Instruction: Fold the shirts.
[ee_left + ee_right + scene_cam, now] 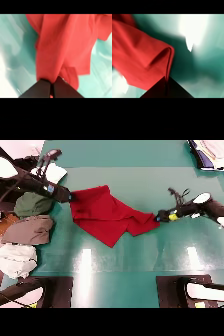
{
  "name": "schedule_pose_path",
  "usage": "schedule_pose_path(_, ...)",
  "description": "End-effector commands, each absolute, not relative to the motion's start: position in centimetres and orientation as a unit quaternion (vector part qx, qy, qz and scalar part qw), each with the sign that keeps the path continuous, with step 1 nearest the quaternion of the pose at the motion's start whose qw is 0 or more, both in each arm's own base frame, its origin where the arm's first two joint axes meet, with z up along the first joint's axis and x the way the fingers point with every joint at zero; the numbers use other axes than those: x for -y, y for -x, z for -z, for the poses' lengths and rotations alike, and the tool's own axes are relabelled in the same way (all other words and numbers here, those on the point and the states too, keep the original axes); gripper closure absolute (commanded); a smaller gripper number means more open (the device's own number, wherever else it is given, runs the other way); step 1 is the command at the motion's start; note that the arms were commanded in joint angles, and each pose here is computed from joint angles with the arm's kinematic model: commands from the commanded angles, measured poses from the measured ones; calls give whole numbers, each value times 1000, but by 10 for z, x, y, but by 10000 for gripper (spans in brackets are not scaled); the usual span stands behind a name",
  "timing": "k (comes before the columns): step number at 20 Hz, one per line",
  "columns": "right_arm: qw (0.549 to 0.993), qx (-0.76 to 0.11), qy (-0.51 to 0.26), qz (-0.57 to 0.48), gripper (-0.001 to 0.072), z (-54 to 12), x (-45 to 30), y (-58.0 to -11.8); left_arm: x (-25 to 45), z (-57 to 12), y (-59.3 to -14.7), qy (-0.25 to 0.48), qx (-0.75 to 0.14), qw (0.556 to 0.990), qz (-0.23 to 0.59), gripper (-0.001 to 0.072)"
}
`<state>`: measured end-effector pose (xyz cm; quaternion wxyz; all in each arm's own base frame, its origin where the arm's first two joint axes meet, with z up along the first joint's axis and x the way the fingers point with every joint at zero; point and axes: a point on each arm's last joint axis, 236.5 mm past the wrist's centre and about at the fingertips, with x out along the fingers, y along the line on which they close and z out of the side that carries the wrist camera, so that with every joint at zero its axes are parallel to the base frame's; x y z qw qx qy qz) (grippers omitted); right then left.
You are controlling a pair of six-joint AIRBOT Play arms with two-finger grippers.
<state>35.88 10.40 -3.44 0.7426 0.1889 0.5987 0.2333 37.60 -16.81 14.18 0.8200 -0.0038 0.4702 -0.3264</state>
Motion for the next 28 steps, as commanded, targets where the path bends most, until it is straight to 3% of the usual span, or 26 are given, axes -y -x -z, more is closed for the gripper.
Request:
schedule_pose_path(1, 839, -469, -158, -226, 694, -78, -83, -399, 159, -223, -395, -24, -385, 870, 306, 685)
schedule_pose_path(4, 927, -295, -101, -209, 695, -234, -63, -412, 157, -337, -384, -52, -256, 915, 307, 684)
schedule_pose_path(7, 971, -135, -50, -189, 695, -375, -54, -376, 153, -426, -343, -63, -154, 938, 304, 685)
schedule_pose_path(11, 988, 12, 11, -151, 695, -492, -48, -300, 144, -484, -279, -70, -66, 950, 298, 685)
schedule_pose_path(16, 989, 108, 71, -77, 695, -567, -35, -238, 130, -550, -203, -59, 60, 956, 281, 685)
schedule_pose_path(19, 988, 110, 89, -59, 696, -583, -30, -234, 134, -536, -199, -47, 29, 954, 295, 685)
schedule_pose_path(22, 993, 68, 61, -79, 696, -566, -20, -266, 142, -470, -237, -34, -88, 948, 305, 685)
schedule_pose_path(24, 994, 4, 22, -111, 696, -524, -14, -309, 147, -403, -272, -25, -191, 931, 309, 685)
schedule_pose_path(28, 957, -218, -57, -181, 696, -366, -28, -406, 155, -236, -336, 17, -394, 870, 297, 684)
